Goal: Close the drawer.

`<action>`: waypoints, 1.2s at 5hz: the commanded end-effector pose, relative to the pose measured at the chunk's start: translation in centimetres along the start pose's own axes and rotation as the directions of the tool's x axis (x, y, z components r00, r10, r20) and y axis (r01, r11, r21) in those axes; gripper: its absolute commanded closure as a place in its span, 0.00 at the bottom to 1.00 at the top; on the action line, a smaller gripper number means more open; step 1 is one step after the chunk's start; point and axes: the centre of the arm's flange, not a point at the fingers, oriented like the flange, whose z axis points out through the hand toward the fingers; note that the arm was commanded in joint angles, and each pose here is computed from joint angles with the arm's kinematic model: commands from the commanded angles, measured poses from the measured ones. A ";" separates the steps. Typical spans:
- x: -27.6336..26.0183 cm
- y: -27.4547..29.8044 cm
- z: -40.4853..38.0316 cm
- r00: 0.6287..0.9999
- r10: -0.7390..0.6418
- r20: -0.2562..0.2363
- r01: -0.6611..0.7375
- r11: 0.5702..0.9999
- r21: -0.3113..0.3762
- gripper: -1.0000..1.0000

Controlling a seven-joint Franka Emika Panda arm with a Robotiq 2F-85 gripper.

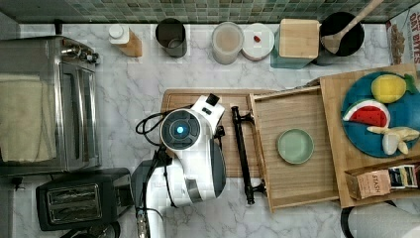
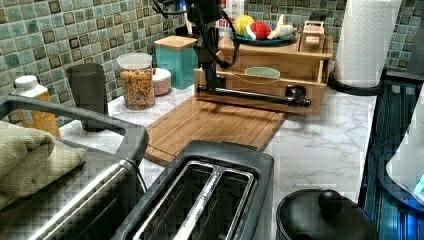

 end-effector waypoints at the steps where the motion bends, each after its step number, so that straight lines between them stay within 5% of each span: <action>1: -1.7 1.7 4.2 0.996 -0.084 0.042 0.087 0.992 -0.094 1.00; 3: -1.7 2.5 7.1 0.990 -0.102 0.099 0.108 0.993 -0.055 1.00; 6: -2.5 6.5 8.0 0.989 -0.135 0.068 0.139 0.988 -0.069 1.00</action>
